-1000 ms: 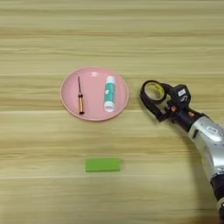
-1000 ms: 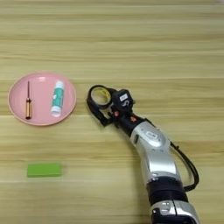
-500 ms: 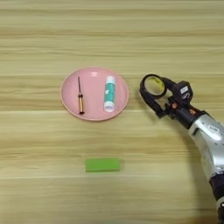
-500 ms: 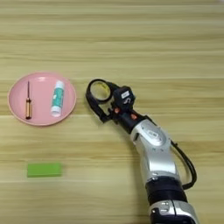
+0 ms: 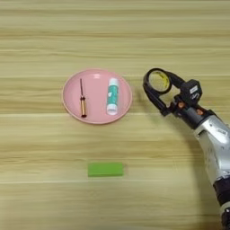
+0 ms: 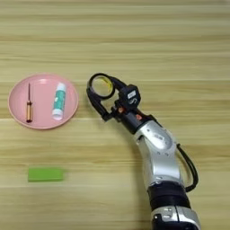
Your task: Move the objects on the table
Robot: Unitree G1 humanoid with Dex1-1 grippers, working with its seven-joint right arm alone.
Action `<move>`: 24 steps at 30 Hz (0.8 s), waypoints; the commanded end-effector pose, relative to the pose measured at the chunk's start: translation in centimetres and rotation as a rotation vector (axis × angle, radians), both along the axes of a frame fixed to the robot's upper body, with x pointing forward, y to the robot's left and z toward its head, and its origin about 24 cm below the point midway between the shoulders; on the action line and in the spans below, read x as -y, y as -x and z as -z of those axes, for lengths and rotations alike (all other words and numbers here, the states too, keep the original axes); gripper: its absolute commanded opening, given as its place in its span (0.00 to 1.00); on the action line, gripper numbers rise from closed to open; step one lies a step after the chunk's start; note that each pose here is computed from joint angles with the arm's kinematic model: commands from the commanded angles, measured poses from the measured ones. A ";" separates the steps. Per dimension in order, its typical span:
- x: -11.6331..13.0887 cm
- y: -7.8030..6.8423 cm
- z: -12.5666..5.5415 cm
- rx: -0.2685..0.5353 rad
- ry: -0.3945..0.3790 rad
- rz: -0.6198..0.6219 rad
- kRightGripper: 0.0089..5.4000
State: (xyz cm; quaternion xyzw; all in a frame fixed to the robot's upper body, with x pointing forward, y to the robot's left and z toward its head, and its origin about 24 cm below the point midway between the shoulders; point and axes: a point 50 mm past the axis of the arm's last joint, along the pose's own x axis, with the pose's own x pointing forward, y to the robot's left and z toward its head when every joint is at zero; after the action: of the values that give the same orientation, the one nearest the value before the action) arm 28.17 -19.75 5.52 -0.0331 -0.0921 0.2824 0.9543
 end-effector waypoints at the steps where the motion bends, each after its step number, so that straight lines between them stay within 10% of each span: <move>1: 0.0 -0.6 -3.2 0.157 -0.017 -0.011 0.74; 24: -1.2 1.3 -4.6 0.259 -0.093 -0.160 0.74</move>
State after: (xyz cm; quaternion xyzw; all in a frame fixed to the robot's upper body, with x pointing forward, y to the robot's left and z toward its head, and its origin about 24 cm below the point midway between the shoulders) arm 26.31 -18.78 7.13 0.0055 -0.1664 0.3393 0.9258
